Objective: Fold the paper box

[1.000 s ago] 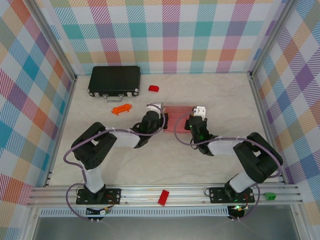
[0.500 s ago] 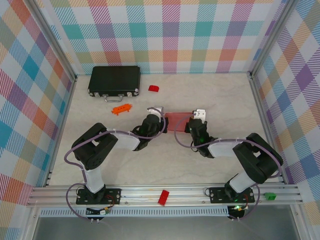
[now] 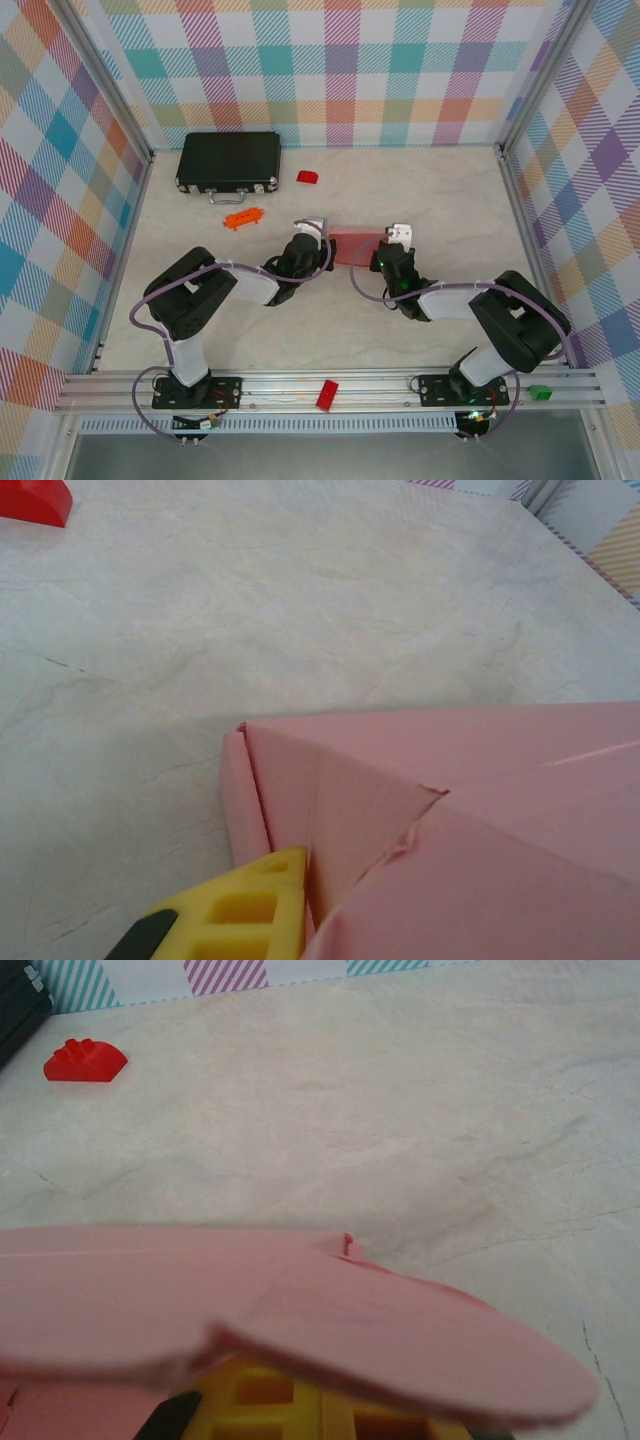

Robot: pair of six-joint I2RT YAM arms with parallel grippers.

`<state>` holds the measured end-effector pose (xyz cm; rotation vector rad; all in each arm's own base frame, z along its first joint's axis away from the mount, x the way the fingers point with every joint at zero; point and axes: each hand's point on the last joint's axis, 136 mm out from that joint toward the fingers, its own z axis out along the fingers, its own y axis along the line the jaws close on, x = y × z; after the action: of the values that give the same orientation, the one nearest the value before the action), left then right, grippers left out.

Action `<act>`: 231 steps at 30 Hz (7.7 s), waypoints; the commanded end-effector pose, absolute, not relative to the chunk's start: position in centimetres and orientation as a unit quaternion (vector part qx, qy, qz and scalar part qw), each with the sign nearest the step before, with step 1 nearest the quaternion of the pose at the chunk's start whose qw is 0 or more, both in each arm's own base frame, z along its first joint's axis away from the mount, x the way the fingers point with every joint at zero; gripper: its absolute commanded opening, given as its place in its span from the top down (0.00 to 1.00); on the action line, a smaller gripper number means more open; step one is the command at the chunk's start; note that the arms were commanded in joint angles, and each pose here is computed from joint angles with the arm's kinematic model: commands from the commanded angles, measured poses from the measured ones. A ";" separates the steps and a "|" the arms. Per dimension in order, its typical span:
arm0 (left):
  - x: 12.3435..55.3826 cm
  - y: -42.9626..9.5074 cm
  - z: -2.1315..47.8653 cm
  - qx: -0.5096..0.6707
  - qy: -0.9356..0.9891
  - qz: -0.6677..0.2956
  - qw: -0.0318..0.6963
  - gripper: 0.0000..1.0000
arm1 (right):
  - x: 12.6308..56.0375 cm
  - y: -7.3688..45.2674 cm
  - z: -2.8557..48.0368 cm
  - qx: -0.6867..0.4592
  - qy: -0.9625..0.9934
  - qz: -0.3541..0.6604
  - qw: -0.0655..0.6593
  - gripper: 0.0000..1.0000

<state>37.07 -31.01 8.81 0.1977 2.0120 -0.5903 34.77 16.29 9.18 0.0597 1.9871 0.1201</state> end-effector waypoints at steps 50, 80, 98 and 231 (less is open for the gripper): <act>34.7 -29.5 8.3 0.087 0.835 -0.238 0.488 0.75 | 31.6 15.6 6.5 0.008 0.868 0.047 0.494 0.71; 32.0 -28.8 8.4 0.127 0.834 -0.256 0.472 0.42 | 31.4 15.6 6.2 0.003 0.873 0.047 0.486 0.67; 30.3 -28.0 8.3 0.137 0.843 -0.261 0.450 0.38 | 29.9 15.9 6.1 -0.027 0.883 0.066 0.464 0.48; 28.6 -25.5 9.8 -0.028 0.923 -0.257 0.287 0.33 | 42.5 20.1 9.2 -0.086 0.944 0.190 0.256 0.44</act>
<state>28.90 -27.22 9.08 -0.1144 2.4633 -0.8106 41.18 21.91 5.92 -0.3348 2.6100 0.5855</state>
